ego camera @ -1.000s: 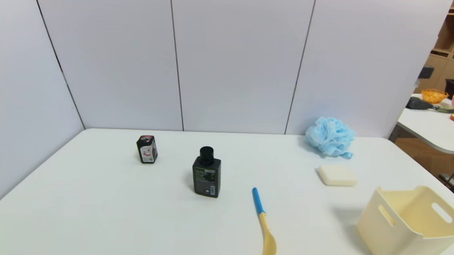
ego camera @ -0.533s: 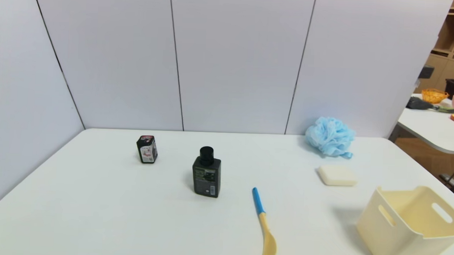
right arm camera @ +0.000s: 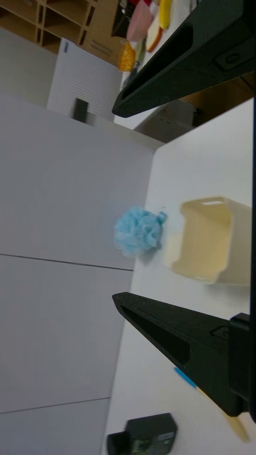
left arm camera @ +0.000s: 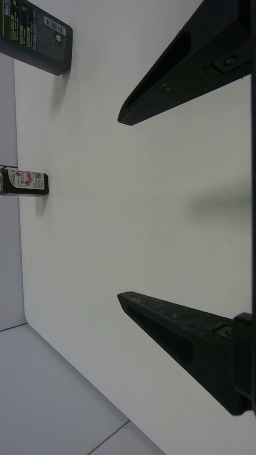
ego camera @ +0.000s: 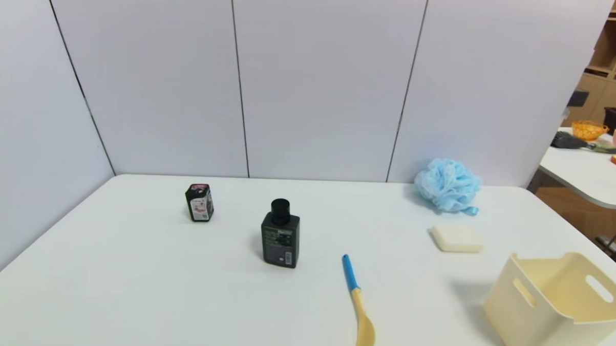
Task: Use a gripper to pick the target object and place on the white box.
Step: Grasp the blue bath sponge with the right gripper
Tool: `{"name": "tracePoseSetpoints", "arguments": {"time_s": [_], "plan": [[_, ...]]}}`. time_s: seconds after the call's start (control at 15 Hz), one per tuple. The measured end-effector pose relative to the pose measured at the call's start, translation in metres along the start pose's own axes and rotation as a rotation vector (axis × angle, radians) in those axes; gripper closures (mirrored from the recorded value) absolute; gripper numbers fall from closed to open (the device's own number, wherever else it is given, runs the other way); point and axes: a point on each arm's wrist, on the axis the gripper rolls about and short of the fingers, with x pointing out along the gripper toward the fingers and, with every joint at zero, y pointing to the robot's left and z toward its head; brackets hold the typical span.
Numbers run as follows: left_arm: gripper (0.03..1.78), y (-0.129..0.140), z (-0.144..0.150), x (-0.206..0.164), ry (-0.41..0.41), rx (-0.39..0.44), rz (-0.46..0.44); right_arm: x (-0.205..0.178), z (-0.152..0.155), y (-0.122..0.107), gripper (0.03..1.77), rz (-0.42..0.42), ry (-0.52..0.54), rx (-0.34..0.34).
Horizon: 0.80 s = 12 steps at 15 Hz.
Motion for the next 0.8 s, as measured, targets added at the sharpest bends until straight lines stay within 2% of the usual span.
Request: {"name": "tracePoseSetpoints", "arguments": {"time_s": [0.2, 0.4, 0.53, 0.67, 0.8], "plan": [[0.12, 0.0, 0.0, 0.0, 0.0, 0.0, 0.0, 0.056, 0.09, -0.019, 0.1, -0.022, -0.087, 0.019], [0.12, 0.0, 0.0, 0.0, 0.0, 0.0, 0.0, 0.127, 0.142, -0.032, 0.1, -0.023, -0.092, 0.027], [0.12, 0.0, 0.0, 0.0, 0.0, 0.0, 0.0, 0.164, 0.168, -0.037, 0.1, -0.018, -0.104, 0.028], [0.12, 0.0, 0.0, 0.0, 0.0, 0.0, 0.0, 0.193, 0.181, -0.039, 0.1, -0.003, -0.095, 0.014], [0.12, 0.0, 0.0, 0.0, 0.0, 0.0, 0.0, 0.229, 0.168, -0.036, 0.1, 0.023, -0.005, -0.007]]}}
